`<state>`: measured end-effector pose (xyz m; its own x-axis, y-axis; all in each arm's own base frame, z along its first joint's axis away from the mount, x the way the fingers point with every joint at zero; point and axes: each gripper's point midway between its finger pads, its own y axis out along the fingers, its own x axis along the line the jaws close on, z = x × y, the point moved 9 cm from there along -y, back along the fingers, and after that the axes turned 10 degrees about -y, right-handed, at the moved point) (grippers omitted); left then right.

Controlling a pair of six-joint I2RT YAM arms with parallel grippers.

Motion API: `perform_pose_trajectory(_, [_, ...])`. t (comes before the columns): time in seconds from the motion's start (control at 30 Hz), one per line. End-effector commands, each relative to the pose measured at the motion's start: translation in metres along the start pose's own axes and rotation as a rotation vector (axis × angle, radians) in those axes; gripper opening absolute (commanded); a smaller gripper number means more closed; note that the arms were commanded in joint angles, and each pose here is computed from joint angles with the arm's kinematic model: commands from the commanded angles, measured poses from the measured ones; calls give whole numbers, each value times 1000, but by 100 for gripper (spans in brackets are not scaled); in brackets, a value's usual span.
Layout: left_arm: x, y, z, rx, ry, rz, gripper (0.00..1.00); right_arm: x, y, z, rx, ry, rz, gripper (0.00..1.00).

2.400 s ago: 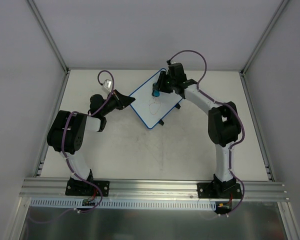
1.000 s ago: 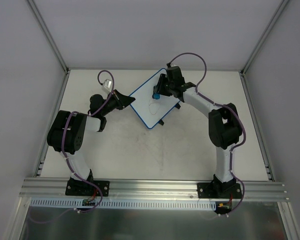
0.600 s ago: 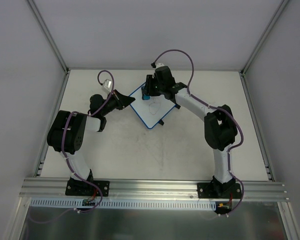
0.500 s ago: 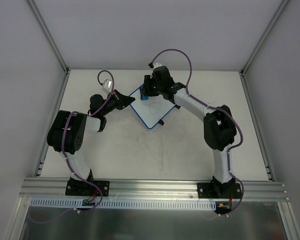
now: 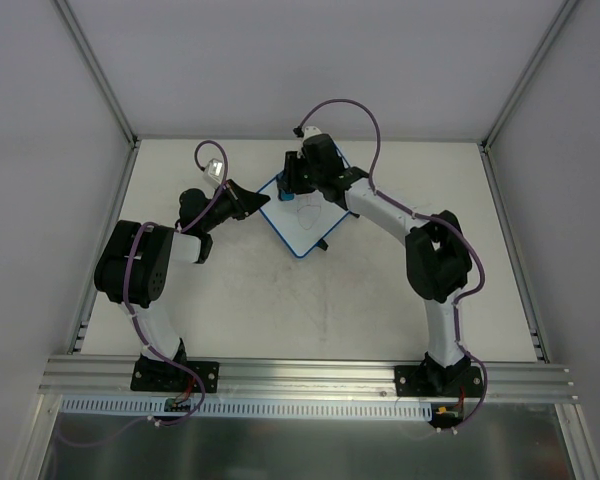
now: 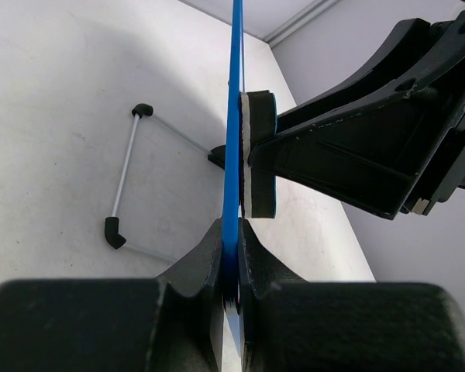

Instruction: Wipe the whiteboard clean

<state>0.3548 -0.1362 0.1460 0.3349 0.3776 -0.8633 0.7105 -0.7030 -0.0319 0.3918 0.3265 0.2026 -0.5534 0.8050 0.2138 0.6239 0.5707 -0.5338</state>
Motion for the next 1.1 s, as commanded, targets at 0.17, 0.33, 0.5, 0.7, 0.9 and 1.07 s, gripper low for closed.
perform_pose_trajectory(0.17, [-2,1,2,23,99,50,0,-51,0,42,64,200,114,0])
perform_pose_trajectory(0.33, [-2,2,2,24,98,51,0,-78,-5,56,68,269,208,0])
perform_pose_trajectory(0.5, [-2,2,3,25,97,50,0,-101,-11,74,84,373,313,0])
perform_pose_trajectory(0.7, [-2,1,3,25,97,50,0,-125,-12,94,119,510,363,0])
perform_pose_trajectory(0.9, [-2,1,2,22,99,51,0,-132,-19,110,137,579,423,0])
perform_pose_trajectory(1.07, [-2,2,3,26,97,49,0,-136,-30,123,133,616,500,0])
